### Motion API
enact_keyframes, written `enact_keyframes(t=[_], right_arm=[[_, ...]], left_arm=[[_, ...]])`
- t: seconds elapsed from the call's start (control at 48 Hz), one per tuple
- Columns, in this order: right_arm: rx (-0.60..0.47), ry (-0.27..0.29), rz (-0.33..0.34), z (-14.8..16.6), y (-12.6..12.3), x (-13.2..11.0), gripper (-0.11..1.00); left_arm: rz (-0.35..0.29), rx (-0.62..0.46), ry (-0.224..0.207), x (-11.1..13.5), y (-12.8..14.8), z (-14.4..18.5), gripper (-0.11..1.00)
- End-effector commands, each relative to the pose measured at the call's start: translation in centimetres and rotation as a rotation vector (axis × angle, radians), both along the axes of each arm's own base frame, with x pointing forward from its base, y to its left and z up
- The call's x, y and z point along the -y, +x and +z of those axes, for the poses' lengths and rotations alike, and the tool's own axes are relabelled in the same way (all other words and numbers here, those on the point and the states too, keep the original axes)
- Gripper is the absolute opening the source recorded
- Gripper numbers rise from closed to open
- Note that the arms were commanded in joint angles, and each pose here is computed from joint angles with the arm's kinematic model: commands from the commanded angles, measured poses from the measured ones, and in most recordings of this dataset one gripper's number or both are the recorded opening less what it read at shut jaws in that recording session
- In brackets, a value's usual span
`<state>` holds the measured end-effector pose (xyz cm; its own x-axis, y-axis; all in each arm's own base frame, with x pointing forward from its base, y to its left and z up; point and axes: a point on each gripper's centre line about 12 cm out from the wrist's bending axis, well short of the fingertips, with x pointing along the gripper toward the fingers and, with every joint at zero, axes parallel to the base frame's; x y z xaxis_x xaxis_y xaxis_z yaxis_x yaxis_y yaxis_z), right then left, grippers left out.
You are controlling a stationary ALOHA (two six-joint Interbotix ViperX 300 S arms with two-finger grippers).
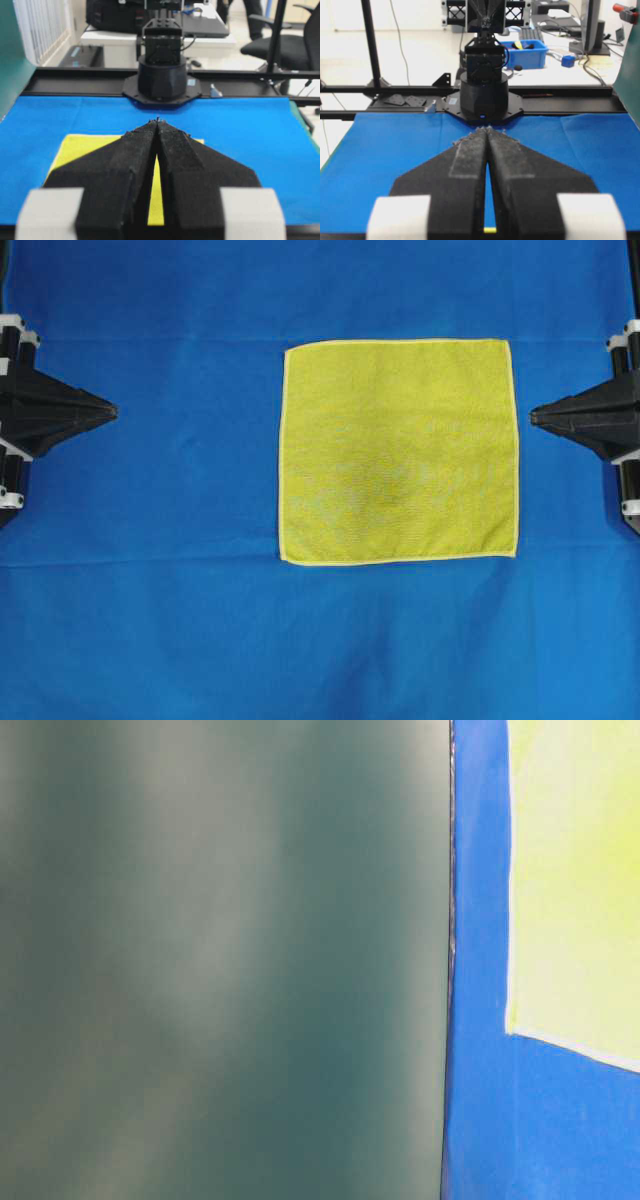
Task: Fold the yellow towel.
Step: 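Move both grippers to the far corners of the yellow towel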
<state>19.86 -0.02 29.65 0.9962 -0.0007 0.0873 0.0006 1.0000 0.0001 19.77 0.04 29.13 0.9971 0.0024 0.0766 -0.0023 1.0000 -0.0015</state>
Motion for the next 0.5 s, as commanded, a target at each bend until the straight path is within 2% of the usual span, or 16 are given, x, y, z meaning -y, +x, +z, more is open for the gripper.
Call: enact_keyframes(t=[0.0,0.146,0.291,0.479], right_arm=[[0.023,0.009,-0.011,0.9,0.2,0.2,0.00],[-0.038,0.040,-0.077,1.5,0.5,1.6,0.00],[-0.190,0.059,-0.196,0.4,0.4,4.0,0.00],[-0.366,0.113,-0.373,-2.3,-0.3,7.7,0.00]], left_arm=[[0.011,0.000,-0.044,-0.2,0.9,1.1,0.00],[0.053,-0.057,-0.045,-1.2,2.8,1.0,0.00],[0.109,-0.134,-0.049,-2.7,5.7,0.3,0.00],[0.200,-0.258,-0.058,-5.7,8.7,-1.8,0.00]])
